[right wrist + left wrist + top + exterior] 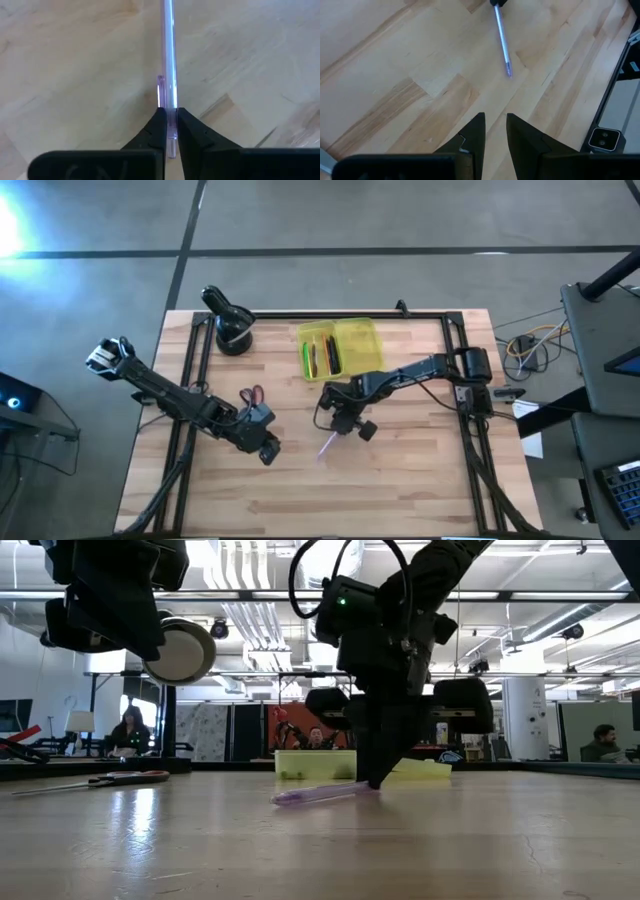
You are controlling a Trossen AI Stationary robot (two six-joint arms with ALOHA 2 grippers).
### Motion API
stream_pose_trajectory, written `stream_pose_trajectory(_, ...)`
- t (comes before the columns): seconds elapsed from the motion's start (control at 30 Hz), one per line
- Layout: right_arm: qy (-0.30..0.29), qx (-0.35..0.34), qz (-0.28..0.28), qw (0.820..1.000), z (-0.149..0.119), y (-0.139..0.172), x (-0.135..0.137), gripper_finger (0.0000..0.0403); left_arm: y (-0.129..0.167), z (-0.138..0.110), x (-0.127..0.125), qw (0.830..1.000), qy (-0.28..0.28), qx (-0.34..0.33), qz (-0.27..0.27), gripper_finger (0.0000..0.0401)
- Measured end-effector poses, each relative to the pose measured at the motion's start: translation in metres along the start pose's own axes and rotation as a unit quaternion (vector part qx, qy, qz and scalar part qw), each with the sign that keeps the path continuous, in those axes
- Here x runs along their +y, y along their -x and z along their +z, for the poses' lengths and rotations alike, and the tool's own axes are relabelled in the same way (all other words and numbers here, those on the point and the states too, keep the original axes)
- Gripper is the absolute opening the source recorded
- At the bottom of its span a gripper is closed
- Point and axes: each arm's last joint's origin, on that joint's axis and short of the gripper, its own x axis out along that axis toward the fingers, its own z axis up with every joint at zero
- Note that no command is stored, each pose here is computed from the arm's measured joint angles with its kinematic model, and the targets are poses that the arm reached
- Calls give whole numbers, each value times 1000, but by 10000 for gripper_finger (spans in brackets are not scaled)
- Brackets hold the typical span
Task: Pick & place school supplies into a supply box
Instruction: Put the purple pencil into the yellow supply box
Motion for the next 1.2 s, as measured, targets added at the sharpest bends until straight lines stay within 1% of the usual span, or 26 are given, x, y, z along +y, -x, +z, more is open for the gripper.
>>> stream_pose_trajectory(0.23, -5, 2, 0, 1000, 1, 11, 3, 14, 0, 1, 0, 1000, -4, -16, 7, 62)
stream_pose_trajectory(0.4, -22, -12, -7, 1000, 5, 24, 3, 5, 0, 1, 1, 1000, -18, -24, 10, 62)
stream_pose_trajectory(0.57, -38, -38, -4, 999, 8, 36, 3, 5, 0, 1, 0, 999, -26, -24, 10, 62)
stream_pose_trajectory(0.77, -54, -40, -3, 998, 7, 37, 2, 7, 0, 1, 0, 999, -31, -24, 10, 62)
stream_pose_trajectory(0.9, -44, -68, 24, 996, 14, 35, 7, 9, 0, 1, 0, 999, -31, -24, 10, 62)
stream_pose_trajectory(1.03, -19, -87, 19, 996, 26, 31, 13, 28, 0, 1, 1, 999, -31, -24, 10, 62)
stream_pose_trajectory(1.2, -15, -119, -9, 993, 34, 29, 11, 83, 0, 2, 1, 999, -25, -24, 10, 62)
